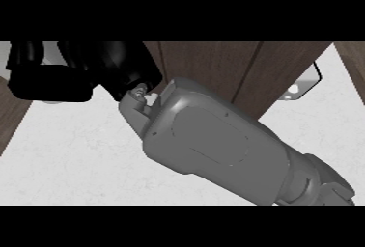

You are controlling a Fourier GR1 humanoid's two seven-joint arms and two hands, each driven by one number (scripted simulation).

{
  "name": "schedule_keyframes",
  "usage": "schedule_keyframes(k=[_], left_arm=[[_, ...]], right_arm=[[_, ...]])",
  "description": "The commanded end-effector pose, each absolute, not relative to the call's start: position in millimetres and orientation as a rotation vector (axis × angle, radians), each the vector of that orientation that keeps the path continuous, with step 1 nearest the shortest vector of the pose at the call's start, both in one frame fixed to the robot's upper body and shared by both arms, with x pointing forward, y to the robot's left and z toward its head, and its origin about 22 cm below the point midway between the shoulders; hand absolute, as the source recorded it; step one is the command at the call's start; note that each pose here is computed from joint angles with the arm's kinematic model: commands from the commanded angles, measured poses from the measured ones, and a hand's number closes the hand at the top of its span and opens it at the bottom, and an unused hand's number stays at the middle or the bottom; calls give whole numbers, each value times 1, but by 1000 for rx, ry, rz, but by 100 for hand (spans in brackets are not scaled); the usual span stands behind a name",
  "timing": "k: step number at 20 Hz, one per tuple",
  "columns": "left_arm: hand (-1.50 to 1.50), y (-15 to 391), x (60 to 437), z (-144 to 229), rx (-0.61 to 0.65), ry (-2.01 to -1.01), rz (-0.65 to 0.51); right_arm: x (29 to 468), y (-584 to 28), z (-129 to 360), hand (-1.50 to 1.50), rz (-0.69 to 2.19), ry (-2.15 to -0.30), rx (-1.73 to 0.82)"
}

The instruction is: Pick up the wine, place it into the cabinet and close the cabinet

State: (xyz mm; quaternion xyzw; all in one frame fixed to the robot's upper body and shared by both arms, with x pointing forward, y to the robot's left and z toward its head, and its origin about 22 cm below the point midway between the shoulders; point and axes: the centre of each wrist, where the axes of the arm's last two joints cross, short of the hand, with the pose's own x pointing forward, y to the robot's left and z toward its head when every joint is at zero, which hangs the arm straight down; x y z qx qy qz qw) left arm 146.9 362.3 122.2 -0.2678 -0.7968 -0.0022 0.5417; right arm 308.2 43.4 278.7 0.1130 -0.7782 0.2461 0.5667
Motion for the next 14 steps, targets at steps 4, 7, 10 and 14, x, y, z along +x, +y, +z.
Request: schedule_keyframes(k=[4, 7, 10, 14], left_arm=[[150, 375, 151, 131, -613, -1914, -11], [150, 379, 152, 138, -619, -1922, -11], [150, 373, 154, 136, -605, -1901, 2], [150, 371, 156, 137, -612, -1922, 25]], right_arm=[[379, 22, 265, 150, 490, -1794, 141], [392, -5, 229, 150, 512, -1770, 70], [397, -8, 227, 150, 529, -1789, 50], [406, -28, 211, 150, 527, -1803, 21]])
